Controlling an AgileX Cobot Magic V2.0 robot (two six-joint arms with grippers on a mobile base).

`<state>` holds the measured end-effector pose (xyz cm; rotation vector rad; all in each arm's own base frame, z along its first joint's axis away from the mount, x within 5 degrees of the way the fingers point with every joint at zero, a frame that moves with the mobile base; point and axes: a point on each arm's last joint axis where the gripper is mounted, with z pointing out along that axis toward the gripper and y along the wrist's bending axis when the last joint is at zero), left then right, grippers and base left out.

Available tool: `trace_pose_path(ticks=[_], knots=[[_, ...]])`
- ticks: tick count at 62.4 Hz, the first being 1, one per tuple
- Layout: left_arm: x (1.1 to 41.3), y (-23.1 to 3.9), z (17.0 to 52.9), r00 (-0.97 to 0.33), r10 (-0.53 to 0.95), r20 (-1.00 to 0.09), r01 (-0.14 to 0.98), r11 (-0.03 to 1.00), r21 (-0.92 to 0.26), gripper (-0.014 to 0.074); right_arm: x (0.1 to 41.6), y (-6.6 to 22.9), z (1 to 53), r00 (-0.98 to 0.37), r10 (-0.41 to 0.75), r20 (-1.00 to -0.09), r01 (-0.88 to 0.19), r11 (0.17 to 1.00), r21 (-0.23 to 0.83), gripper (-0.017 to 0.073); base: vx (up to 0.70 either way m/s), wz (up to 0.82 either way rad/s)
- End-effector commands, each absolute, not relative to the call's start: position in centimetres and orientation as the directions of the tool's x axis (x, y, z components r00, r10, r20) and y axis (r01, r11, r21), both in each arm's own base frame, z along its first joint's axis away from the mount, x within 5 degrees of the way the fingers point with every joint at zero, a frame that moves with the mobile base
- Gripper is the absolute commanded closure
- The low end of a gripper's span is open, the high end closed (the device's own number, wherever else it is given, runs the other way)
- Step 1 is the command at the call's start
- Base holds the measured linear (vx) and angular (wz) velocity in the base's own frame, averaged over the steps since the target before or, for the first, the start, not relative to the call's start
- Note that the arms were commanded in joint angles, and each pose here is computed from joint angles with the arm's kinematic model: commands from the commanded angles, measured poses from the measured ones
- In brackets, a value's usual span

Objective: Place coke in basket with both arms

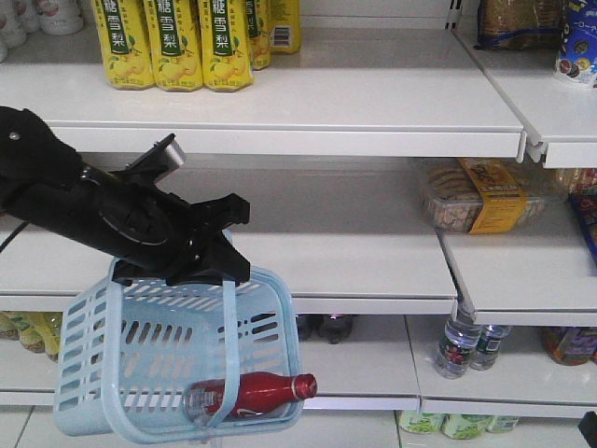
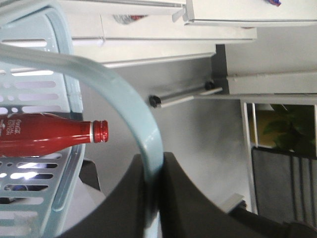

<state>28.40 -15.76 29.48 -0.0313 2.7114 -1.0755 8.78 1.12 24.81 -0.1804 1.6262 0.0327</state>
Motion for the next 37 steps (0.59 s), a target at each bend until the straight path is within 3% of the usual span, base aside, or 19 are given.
trace_pose_path(ticks=[1, 15, 37], knots=[[26.8, -15.2, 32.6, -0.923, -0.182, -0.34, 0.122, 0.699, -0.705, 0.0598, 9.0, 1.1, 25.7, -0.03, -0.122, -0.992, -0.127, 0.985, -0.117, 0.0569, 0.0, 0.0], [22.9, -12.5, 31.7, -0.812, -0.243, -0.531, 0.169, 0.774, -0.611, 0.0598, 9.0, 1.1, 25.7, -0.03, -0.122, -0.992, -0.126, 0.985, -0.117, 0.0569, 0.0, 0.0], [18.6, -9.0, 30.3, -0.639, -0.177, -0.749, 0.251, 0.872, -0.42, 0.0598, 9.0, 1.1, 25.7, -0.03, -0.122, -0.992, -0.123, 0.985, -0.118, 0.0569, 0.0, 0.0]])
